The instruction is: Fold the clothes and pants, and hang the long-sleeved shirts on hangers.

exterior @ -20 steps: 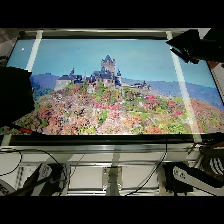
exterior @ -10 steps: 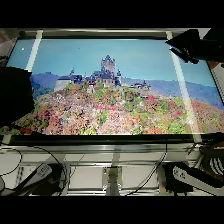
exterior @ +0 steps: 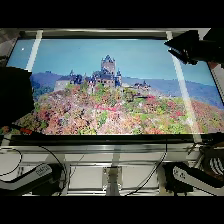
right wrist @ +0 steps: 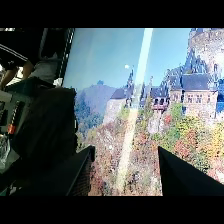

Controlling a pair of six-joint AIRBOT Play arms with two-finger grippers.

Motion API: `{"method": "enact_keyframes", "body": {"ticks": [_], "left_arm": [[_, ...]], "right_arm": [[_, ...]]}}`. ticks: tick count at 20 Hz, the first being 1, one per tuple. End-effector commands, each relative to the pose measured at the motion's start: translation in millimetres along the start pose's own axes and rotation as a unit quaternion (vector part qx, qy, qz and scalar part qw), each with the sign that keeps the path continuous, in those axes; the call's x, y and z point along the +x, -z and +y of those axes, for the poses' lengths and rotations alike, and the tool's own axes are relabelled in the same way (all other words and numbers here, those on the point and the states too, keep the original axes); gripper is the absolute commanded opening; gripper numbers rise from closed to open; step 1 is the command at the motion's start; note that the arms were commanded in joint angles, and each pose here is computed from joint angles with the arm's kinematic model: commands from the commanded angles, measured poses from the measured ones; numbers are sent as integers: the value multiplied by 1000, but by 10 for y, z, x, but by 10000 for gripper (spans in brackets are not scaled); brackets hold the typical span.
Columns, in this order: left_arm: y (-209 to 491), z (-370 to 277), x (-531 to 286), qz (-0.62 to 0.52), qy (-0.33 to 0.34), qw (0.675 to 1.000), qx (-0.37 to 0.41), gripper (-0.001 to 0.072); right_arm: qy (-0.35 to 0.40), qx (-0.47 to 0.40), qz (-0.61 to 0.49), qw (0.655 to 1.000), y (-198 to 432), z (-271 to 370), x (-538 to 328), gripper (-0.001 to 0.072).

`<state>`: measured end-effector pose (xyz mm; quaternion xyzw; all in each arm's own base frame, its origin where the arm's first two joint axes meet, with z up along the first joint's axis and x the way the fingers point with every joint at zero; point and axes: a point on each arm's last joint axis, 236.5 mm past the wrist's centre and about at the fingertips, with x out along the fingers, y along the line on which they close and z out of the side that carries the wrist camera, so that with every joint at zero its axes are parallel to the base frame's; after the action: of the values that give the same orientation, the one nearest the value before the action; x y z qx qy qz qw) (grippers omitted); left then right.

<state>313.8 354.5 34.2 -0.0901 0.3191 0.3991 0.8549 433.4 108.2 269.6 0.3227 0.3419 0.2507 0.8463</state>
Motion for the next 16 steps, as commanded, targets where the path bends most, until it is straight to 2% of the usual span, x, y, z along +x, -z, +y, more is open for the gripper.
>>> {"method": "enact_keyframes", "body": {"ticks": [1,4,5,7,9,11,12,14,16], "left_arm": [[-47,-100,-17,-8,9,1000,4,21],[-318,-391,-289,-51,36,998,20,20],[-468,-535,-451,-77,51,995,27,18],[-755,-874,-862,-130,94,987,24,16],[-1007,-1298,-1390,-174,178,967,-51,15],[-1193,-1739,-1981,-190,282,930,-141,14],[-1226,-1968,-2277,-191,326,914,-150,13],[-1196,-2523,-3021,-194,419,879,-115,14],[-1113,-3053,-3951,-202,524,825,-70,14]], "right_arm": [[-1,0,2,1000,12,6,1,442],[3,-1,2,1000,11,-10,1,440],[5,-2,2,1000,11,-23,2,385],[16,-7,3,1000,11,-73,1,29],[32,-13,-3,999,-15,-151,-3,9],[49,-20,-13,998,-67,-233,-9,8],[57,-23,-20,998,-101,-266,-14,8],[74,-32,-39,996,-196,-342,-30,8],[96,-43,-58,993,-292,-441,-56,8]]}}
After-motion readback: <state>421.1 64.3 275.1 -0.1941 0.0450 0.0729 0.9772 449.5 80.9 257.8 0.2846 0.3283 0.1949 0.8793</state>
